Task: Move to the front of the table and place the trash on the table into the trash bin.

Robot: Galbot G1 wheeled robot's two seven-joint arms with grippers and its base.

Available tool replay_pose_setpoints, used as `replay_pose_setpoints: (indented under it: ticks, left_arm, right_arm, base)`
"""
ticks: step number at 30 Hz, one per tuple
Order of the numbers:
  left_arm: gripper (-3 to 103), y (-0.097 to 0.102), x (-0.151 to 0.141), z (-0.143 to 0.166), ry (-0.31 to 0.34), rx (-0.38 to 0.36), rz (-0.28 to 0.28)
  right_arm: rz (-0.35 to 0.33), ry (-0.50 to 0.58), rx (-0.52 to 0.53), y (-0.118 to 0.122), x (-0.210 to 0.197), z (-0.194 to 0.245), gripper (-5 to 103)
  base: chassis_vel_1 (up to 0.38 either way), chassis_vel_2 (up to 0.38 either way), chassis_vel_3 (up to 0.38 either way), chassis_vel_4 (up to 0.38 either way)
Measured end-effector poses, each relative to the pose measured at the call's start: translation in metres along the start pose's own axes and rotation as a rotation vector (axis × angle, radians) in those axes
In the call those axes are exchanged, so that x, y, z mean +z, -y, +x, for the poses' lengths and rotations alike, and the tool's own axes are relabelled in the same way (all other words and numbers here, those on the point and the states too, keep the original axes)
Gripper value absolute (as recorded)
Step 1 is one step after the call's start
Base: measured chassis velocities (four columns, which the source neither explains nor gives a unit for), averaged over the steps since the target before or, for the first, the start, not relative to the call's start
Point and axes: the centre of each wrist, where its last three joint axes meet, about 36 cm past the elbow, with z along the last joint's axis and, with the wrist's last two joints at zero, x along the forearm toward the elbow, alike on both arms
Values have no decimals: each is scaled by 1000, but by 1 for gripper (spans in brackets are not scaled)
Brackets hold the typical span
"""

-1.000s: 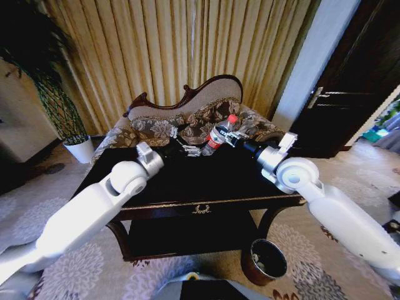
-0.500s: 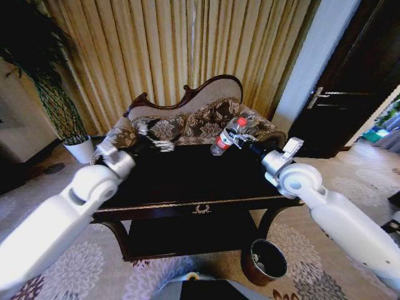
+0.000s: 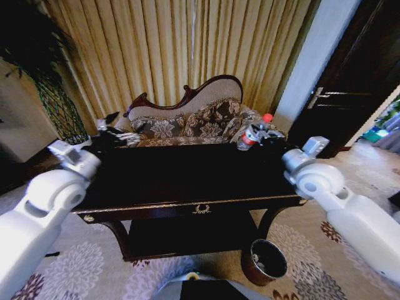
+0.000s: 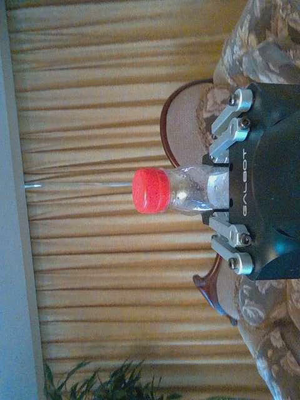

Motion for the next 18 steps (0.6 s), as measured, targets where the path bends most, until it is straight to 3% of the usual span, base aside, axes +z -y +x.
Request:
replay_pose_setpoints:
  ticks: [8, 11, 13, 18]
  left_arm:
    - [100, -46, 10, 24, -71, -135, -41]
    - [100, -62, 13, 31, -85, -188, -20]
    - [100, -78, 13, 37, -97, -251, 23]
    - [100, -88, 14, 45, -122, -335, 82]
  right_arm:
    - [27, 2, 100, 9, -2, 0, 29]
    - [34, 0, 126, 12, 0, 2, 29]
    - [45, -2, 153, 16, 0, 5, 29]
    - [57, -11, 195, 21, 0, 9, 29]
  base:
    - [0, 0, 0, 0]
    - [0, 0, 0, 0]
    - [0, 0, 0, 0]
    - [0, 0, 0, 0]
